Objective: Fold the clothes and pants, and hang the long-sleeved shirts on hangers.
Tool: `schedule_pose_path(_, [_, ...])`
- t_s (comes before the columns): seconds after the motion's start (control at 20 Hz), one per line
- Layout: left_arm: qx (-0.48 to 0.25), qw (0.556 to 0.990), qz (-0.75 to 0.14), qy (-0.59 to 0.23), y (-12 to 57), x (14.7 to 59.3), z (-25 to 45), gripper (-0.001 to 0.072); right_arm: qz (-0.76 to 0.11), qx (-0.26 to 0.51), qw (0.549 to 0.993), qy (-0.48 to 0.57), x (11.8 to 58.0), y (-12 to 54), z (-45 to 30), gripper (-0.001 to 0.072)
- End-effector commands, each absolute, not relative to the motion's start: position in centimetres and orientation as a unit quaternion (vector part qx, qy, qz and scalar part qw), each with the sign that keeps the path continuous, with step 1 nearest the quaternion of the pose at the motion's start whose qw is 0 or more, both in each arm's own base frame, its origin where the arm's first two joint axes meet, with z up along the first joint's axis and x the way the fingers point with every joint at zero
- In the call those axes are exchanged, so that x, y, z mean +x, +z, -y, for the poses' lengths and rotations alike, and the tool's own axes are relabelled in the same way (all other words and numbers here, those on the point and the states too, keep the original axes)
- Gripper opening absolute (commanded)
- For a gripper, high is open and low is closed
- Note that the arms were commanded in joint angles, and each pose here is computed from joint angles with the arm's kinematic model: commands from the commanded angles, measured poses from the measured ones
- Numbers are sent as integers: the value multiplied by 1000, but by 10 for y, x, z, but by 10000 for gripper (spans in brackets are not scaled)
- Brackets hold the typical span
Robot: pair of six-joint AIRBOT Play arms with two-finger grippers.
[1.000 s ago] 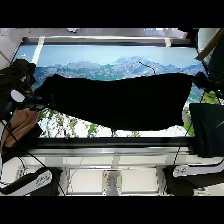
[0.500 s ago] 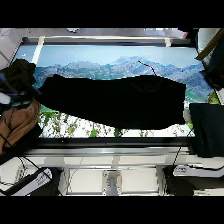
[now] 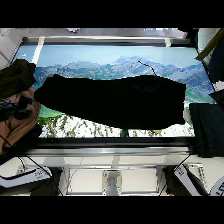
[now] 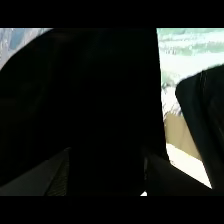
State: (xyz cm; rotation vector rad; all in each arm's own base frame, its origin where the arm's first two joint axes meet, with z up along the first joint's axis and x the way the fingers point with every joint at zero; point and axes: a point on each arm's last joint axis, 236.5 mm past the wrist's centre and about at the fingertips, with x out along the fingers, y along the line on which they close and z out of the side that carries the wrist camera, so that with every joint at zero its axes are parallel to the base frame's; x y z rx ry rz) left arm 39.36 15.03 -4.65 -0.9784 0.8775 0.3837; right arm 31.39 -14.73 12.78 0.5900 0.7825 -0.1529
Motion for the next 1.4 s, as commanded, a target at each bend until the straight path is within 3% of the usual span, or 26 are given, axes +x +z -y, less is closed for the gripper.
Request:
schedule_pose_path(0.0, [-486,772,-392,122,-64,417,-135,585,-395,306,864,-62,287,129,114,488])
schedule_pose_path(0.2, [-505,755,-395,135,-87,419,-137,584,-364,310,876,-71,281,153,103,488])
schedule_pose_path(0.5, [-540,769,-335,74,-60,450,-122,571,-355,298,883,-71,269,166,90,487])
schedule_pose_path(0.7, [-523,773,-352,77,-70,445,-122,565,-355,297,883,-75,269,166,91,487])
schedule_pose_path(0.8, [-487,780,-388,70,-82,432,-119,418,-356,297,883,-74,269,166,91,487])
schedule_pose_path(1.35, [-445,797,-396,99,-94,426,-138,420,-363,291,882,-82,266,162,94,487])
